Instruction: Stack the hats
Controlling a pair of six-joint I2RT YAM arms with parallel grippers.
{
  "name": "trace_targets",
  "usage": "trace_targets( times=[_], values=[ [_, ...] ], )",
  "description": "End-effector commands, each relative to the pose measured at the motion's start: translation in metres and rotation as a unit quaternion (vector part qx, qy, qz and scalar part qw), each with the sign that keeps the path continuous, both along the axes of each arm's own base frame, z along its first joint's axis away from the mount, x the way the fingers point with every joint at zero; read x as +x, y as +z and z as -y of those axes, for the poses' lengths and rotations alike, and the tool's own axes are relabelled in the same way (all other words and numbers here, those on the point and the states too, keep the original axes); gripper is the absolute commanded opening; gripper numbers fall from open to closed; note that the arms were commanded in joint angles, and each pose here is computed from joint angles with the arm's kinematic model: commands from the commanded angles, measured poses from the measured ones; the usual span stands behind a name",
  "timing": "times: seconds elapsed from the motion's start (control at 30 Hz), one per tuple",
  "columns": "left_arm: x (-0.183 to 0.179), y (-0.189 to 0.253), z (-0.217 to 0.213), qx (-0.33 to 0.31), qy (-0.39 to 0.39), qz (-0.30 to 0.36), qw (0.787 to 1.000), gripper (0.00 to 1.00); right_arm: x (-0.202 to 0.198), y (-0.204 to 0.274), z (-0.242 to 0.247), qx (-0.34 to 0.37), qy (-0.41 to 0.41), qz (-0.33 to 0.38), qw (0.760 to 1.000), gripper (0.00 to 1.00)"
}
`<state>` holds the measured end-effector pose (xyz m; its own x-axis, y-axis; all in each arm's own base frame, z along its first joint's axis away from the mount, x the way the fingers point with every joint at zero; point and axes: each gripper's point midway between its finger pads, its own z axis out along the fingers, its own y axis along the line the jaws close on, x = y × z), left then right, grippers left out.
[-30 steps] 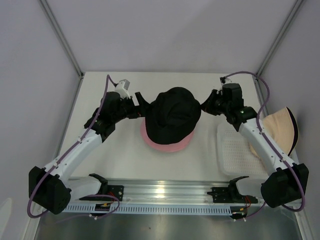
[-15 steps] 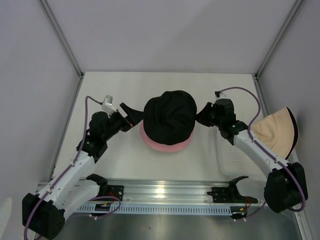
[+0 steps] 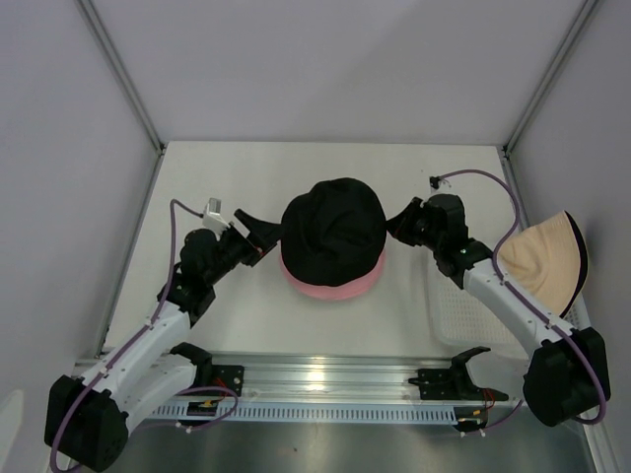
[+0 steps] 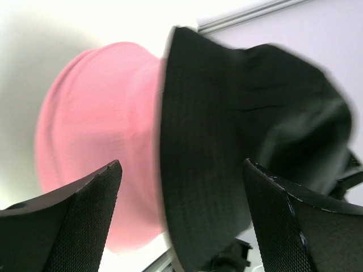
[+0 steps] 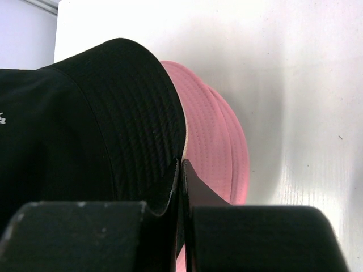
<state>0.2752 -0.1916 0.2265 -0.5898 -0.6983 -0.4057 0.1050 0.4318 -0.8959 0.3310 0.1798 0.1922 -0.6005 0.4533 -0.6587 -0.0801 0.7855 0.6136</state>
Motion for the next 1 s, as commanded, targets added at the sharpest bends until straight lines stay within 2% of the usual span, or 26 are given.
trace_targets(
  times=[0.0,0.23,0.33,0.37,0.5,0.53,0.6,0.73,0.77,0.87,0.97],
  values=[
    [0.001,-0.016,-0.004,-0.006,0.016,-0.007,1.0,0.89,0.008,0.008,-0.006,0.01,0.001,0.015,1.0,0.0],
    [-0.001,0.0,0.02,-0.06,-0.038,0.021,0.997,0.78,0.007,0.001,-0.009,0.004,0.009,0.006,1.0,0.0],
    [0.002,0.003,0.024,-0.071,-0.042,0.023,0.996,0.66,0.007,0.001,-0.009,0.006,0.008,0.006,1.0,0.0],
    [0.002,0.001,0.024,-0.073,-0.042,0.022,0.996,0.55,0.007,0.001,-0.01,0.005,0.008,0.007,1.0,0.0],
    [0.002,0.001,0.024,-0.086,-0.039,0.023,0.995,0.31,0.008,0.002,-0.01,0.005,0.007,0.008,1.0,0.0],
    [0.002,0.007,0.024,-0.092,-0.039,0.035,0.994,0.18,0.008,0.002,-0.01,0.005,0.007,0.008,1.0,0.0],
    [0.002,0.005,0.023,-0.097,-0.036,0.031,0.994,0.01,0.008,0.0,-0.01,0.0,0.008,0.007,1.0,0.0],
    [0.0,0.003,0.008,-0.073,0.003,0.019,0.997,0.01,0.008,-0.012,-0.003,-0.027,-0.001,-0.007,1.0,0.0],
    [0.002,0.017,0.003,-0.064,0.018,0.03,0.997,0.01,0.008,-0.013,-0.002,-0.031,-0.001,-0.009,0.999,0.0],
    [0.004,0.013,-0.029,0.015,0.091,0.026,0.995,0.01,0.01,-0.009,0.002,-0.044,-0.005,-0.006,0.999,0.0],
    [0.009,-0.001,-0.048,0.062,0.137,0.005,0.989,0.01,0.013,-0.001,0.001,-0.049,-0.001,0.002,0.999,0.0]
  ],
)
